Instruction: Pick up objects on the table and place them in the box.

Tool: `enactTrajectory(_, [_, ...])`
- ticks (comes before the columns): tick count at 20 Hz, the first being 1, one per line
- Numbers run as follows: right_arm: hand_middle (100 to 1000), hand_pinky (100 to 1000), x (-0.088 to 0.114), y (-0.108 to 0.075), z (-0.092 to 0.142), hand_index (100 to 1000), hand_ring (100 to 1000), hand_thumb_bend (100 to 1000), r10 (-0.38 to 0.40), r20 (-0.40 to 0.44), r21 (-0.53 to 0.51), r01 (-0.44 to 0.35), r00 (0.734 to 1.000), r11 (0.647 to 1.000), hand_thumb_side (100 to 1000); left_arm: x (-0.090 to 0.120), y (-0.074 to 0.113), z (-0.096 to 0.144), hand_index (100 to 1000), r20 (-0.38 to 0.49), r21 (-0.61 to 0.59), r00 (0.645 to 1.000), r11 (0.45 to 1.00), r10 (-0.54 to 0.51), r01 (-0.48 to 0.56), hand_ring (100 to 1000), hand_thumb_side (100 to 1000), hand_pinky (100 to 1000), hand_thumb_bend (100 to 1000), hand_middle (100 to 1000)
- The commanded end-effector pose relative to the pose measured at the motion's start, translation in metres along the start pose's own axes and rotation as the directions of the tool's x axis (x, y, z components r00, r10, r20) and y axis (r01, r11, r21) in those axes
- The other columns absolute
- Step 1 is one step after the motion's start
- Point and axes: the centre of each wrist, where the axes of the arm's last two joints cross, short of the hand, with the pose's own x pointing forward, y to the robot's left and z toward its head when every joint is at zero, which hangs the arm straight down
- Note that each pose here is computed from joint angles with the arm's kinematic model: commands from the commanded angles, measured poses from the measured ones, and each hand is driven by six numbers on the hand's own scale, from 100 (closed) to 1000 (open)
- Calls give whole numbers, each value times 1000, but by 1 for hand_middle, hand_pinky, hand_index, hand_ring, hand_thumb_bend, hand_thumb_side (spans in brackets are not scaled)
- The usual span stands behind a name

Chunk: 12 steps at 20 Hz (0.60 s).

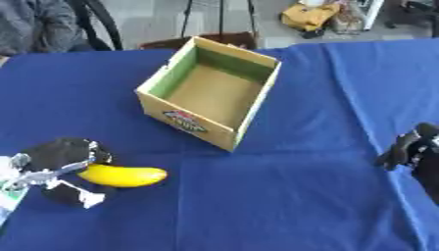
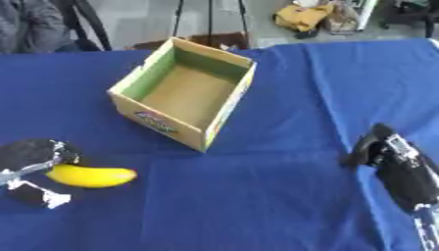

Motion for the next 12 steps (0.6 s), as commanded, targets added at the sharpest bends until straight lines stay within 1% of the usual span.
enactTrajectory(1, [312, 517, 9, -5, -3, 499, 374, 100, 25, 19, 9, -25, 1000, 1000, 794, -6, 15, 10, 744, -19, 9, 999, 999, -39, 39, 538, 443, 553, 203, 516])
enactTrajectory(7, [312, 517, 9, -5, -3, 499, 374, 100, 26, 17, 9, -26, 1000, 1000, 794, -7, 18, 11, 744, -17, 16, 999, 999, -41, 41, 538, 445, 553, 190, 515])
enactTrajectory(12, [312, 516, 9, -5, -3, 499, 373, 100, 27, 16, 8, -27, 1000, 1000, 794, -7, 22, 14, 744, -14, 25, 999, 999, -39, 40, 537, 429, 553, 185, 515])
